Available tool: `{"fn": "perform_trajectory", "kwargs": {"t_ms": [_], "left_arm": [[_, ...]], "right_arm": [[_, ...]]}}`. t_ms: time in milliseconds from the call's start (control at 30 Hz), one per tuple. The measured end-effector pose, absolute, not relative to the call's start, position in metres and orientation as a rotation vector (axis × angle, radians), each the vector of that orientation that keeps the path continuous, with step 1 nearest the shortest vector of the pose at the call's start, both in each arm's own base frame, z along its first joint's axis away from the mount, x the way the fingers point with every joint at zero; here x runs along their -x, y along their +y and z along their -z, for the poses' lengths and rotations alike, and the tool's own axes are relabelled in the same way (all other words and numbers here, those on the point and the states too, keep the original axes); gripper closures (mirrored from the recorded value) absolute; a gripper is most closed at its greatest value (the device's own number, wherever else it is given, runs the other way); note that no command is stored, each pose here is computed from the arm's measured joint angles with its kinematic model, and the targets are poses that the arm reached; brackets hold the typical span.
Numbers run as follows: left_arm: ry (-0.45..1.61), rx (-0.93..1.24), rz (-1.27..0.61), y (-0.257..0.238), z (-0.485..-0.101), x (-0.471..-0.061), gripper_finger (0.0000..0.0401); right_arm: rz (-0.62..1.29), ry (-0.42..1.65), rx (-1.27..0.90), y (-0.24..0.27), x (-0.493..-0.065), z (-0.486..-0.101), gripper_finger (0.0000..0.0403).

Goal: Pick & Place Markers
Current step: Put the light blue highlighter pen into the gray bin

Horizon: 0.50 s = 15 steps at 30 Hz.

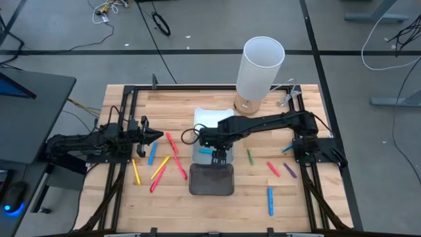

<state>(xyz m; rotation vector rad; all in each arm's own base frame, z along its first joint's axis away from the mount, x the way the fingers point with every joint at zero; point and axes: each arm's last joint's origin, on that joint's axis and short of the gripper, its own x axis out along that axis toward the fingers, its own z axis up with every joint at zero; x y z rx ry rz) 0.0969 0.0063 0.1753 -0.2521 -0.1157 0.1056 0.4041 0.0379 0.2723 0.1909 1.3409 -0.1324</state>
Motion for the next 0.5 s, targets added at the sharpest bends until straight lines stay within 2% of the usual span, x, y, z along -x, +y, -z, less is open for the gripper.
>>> {"fn": "perform_trajectory", "kwargs": {"t_ms": [167, 500], "left_arm": [[-0.115, 0.252, -0.106, 0.006, -0.175, -0.097, 0.0378], [-0.117, 0.252, -0.106, 0.006, -0.175, -0.097, 0.0378]], "right_arm": [[0.155, 1.326, -0.237, 0.049, -0.383, -0.283, 0.0172], [0.089, 1.341, -0.178, 0.069, -0.325, -0.293, 0.0172]]}}
